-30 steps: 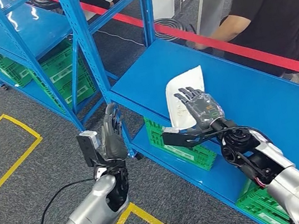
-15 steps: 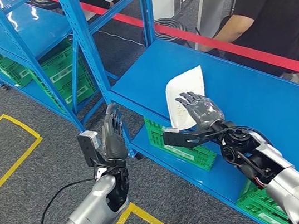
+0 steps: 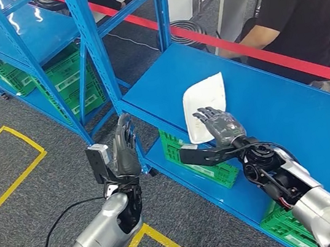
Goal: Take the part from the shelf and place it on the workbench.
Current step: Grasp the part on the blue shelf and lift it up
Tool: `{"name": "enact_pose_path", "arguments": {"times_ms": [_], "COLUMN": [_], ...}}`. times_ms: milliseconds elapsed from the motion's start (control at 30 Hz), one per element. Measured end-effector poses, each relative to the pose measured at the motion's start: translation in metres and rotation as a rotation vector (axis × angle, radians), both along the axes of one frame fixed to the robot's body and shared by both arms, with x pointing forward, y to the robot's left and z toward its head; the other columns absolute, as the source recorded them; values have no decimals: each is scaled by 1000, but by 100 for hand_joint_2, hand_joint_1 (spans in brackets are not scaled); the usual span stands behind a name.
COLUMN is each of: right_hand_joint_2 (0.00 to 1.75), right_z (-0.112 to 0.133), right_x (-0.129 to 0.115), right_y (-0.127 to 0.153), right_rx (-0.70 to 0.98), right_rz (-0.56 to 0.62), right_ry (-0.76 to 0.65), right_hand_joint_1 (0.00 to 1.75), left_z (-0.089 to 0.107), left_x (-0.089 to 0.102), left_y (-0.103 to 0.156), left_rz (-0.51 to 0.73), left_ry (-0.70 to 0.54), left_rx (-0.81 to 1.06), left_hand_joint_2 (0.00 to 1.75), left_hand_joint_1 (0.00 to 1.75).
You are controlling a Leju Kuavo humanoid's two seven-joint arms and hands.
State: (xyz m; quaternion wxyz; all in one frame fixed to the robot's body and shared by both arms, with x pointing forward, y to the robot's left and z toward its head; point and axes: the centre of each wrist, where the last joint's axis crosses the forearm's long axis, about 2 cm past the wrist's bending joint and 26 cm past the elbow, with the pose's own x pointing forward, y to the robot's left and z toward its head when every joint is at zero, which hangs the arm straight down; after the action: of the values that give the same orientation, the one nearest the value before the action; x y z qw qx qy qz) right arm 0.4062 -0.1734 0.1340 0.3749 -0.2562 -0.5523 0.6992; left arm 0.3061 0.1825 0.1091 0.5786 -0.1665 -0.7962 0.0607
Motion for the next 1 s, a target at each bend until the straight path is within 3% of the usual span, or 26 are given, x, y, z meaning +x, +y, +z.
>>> {"name": "enact_pose_path", "arguments": {"times_ms": [1000], "right_hand_joint_2": [175], "right_z": [-10], "right_x": [-5], "right_y": [3], "right_rx": [62], "right_rz": [-38], "right_ry": [60], "right_hand_joint_1": [0], "left_z": [-6], "left_x": [-5], "left_y": [1], "left_rz": [-21], "left_ry": [14], "left_rx": [23], "left_hand_joint_2": [0], "left_hand_joint_1": [0]}}
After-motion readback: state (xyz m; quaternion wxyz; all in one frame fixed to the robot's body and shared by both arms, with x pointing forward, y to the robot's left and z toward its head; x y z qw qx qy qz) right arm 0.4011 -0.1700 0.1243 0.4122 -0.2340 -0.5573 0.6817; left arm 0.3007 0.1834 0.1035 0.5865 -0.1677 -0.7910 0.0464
